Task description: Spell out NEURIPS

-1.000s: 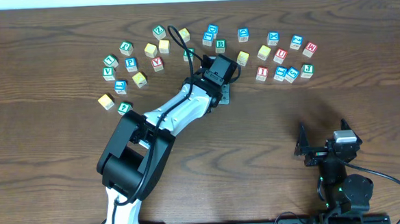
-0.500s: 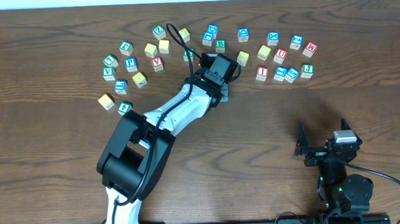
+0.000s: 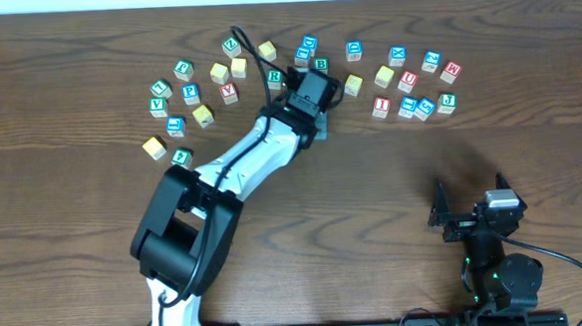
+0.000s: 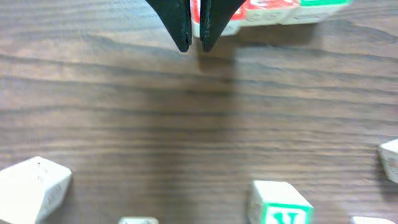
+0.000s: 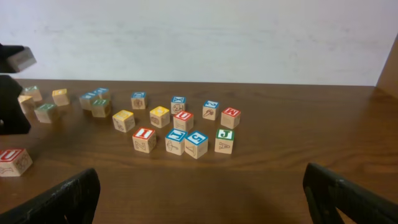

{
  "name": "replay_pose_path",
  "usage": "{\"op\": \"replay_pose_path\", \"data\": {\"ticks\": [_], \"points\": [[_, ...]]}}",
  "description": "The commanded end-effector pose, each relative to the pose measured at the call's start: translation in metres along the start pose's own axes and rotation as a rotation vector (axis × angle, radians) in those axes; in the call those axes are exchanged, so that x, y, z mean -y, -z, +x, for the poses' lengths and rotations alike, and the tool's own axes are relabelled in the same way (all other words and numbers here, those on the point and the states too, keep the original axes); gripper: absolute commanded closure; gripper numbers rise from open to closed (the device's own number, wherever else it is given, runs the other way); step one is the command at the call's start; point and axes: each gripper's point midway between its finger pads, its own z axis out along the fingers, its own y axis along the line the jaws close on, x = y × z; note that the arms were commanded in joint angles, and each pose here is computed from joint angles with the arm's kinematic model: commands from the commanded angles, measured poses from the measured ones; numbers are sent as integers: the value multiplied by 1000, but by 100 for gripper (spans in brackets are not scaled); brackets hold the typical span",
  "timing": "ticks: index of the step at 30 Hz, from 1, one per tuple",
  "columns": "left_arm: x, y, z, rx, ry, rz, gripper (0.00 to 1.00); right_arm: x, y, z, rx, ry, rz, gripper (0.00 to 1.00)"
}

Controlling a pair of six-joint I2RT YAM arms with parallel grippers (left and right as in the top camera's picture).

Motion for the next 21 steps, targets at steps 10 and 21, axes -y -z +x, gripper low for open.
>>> {"op": "replay_pose_path", "data": {"ticks": [10,21], "points": [[-29,-10,-18,19,42,-50,92,1,0,0,1,-9,1,1],[-21,-15,-12,-5,24,-7,93,1,0,0,1,-9,1,1]]}}
